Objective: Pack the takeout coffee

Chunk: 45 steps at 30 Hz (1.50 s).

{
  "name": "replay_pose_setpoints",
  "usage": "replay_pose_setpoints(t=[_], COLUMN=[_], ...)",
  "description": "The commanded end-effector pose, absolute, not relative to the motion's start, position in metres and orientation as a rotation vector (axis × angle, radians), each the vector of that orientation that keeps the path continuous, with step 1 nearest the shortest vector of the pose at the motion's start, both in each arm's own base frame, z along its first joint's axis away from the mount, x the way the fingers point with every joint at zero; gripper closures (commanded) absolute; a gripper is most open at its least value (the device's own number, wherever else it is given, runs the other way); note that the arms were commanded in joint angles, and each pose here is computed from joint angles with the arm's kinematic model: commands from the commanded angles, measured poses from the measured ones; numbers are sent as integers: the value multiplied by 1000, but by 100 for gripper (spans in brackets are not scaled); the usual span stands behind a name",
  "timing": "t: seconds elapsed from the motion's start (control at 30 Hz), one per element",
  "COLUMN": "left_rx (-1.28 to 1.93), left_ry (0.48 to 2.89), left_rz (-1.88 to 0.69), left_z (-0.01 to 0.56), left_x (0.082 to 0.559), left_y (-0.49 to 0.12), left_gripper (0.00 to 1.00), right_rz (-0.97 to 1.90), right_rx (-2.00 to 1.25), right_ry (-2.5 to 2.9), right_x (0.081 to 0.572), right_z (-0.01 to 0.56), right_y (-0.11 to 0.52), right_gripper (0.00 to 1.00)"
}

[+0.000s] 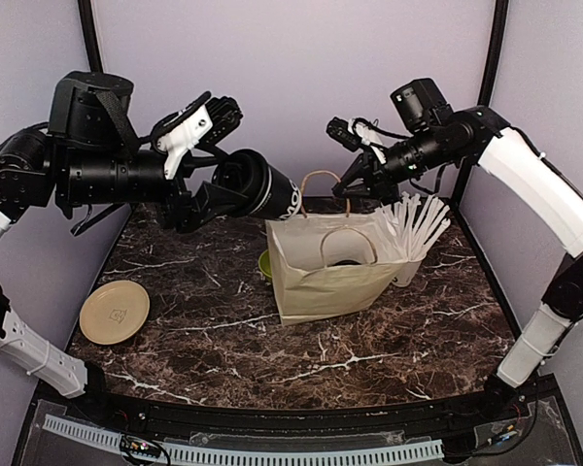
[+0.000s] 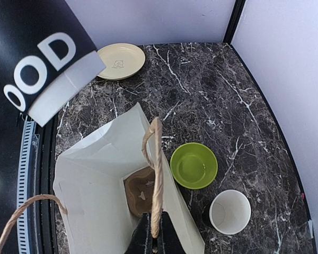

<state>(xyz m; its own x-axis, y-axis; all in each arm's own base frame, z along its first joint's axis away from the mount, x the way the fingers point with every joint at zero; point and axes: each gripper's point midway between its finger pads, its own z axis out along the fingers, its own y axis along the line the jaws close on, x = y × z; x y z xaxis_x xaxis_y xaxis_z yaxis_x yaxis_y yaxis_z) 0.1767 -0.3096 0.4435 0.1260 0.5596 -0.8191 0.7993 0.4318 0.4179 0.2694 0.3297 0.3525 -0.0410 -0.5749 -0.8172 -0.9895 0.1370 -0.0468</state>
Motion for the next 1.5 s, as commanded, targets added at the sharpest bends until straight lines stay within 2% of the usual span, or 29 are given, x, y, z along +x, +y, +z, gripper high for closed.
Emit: replay_pose_setpoints(t=[0.0,0.33,0.5,0.8,1.1,1.47], left_rx=[1298,1460,1538,1716,1702,1829], left_ry=[1501,1530,1521,1543,1535,1367], left_rz=[-362,-481,-456,-186,-83,212], left_z=[440,402,381,325,314,280], left_x=[166,152,143,146,148,123], left_y=[-330,-372,-391,-410,-414,-425], left_gripper=[44,47,48,48,49,50], right_rz=[789,892,968,1062,1145,1181], right_rx=[-1503,-1545,-1578,-1654,-1768,-1844], right_ry=[1611,1575,1552,1492,1451,1453], right_x=[250,212,193,162,133,115], right_z=[379,370,364,362,348,344], right_y=[327,315,311,307,309,312], right_gripper=[100,100,100,99,97,99])
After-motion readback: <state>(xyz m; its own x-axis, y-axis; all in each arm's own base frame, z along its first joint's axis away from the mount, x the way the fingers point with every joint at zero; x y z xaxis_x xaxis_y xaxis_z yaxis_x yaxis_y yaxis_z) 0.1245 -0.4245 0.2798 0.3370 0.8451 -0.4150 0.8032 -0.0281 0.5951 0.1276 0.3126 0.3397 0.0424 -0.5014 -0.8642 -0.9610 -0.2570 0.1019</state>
